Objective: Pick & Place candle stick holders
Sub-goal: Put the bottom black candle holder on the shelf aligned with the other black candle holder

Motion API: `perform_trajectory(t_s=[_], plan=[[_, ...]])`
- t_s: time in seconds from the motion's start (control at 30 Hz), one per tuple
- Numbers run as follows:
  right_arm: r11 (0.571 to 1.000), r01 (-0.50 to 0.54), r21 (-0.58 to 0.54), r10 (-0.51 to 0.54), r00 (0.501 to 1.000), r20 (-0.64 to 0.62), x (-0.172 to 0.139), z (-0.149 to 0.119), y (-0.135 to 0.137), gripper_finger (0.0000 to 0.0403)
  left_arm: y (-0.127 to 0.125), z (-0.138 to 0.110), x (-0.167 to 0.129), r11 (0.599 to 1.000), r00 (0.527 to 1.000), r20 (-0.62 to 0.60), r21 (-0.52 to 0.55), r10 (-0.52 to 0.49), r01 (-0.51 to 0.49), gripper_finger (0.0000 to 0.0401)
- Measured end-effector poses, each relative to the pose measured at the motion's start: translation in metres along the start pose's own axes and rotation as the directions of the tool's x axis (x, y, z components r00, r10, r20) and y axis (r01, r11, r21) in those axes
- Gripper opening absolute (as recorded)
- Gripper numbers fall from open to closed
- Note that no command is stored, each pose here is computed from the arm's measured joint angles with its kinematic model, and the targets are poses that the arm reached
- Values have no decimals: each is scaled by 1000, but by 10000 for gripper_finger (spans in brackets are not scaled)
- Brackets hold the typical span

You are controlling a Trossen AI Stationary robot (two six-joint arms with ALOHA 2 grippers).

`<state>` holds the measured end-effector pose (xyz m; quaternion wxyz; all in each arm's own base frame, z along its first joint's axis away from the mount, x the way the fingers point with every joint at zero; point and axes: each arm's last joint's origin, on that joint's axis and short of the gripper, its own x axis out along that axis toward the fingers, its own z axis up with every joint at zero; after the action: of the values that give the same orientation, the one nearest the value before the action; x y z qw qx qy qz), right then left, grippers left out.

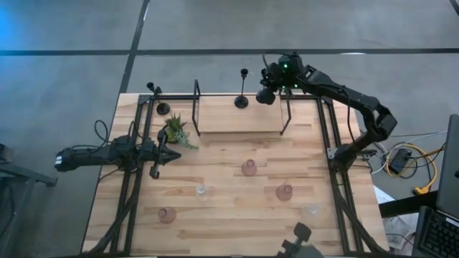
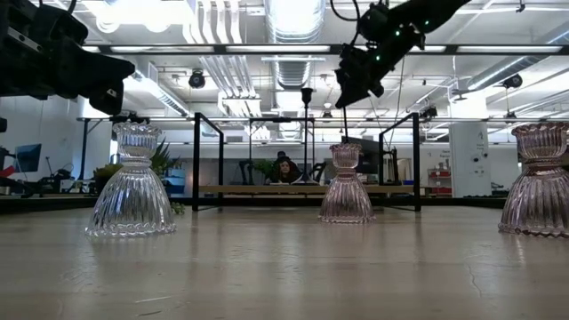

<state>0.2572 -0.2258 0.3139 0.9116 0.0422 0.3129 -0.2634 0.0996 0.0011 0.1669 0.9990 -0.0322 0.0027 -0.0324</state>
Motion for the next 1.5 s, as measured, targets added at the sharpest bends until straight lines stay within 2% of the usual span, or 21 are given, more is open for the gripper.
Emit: perform_trajectory(t_s=[0.4, 0.53, 0.8, 0.97, 1.33, 1.5], plan=[[999, -17, 48, 16, 999, 33, 31, -13, -14, 12, 0, 0, 0, 1000, 1000, 0, 0, 0, 0, 23], [997, -7, 81, 5, 1000, 28, 37, -29, -17, 11, 0, 0, 0, 1000, 1000, 0, 0, 0, 0, 23], [991, 6, 131, -20, 994, 107, 38, -61, -16, 11, 0, 0, 0, 1000, 1000, 0, 0, 0, 0, 23], [992, -14, 128, -3, 992, 125, 38, -59, -16, 11, 0, 0, 0, 1000, 1000, 0, 0, 0, 0, 23], [992, -13, 122, -3, 992, 126, 29, -37, -19, 11, 0, 0, 0, 1000, 1000, 0, 0, 0, 0, 23], [991, -14, 129, 1, 995, 97, 30, -40, -18, 11, 0, 0, 0, 1000, 1000, 0, 0, 0, 0, 23]])
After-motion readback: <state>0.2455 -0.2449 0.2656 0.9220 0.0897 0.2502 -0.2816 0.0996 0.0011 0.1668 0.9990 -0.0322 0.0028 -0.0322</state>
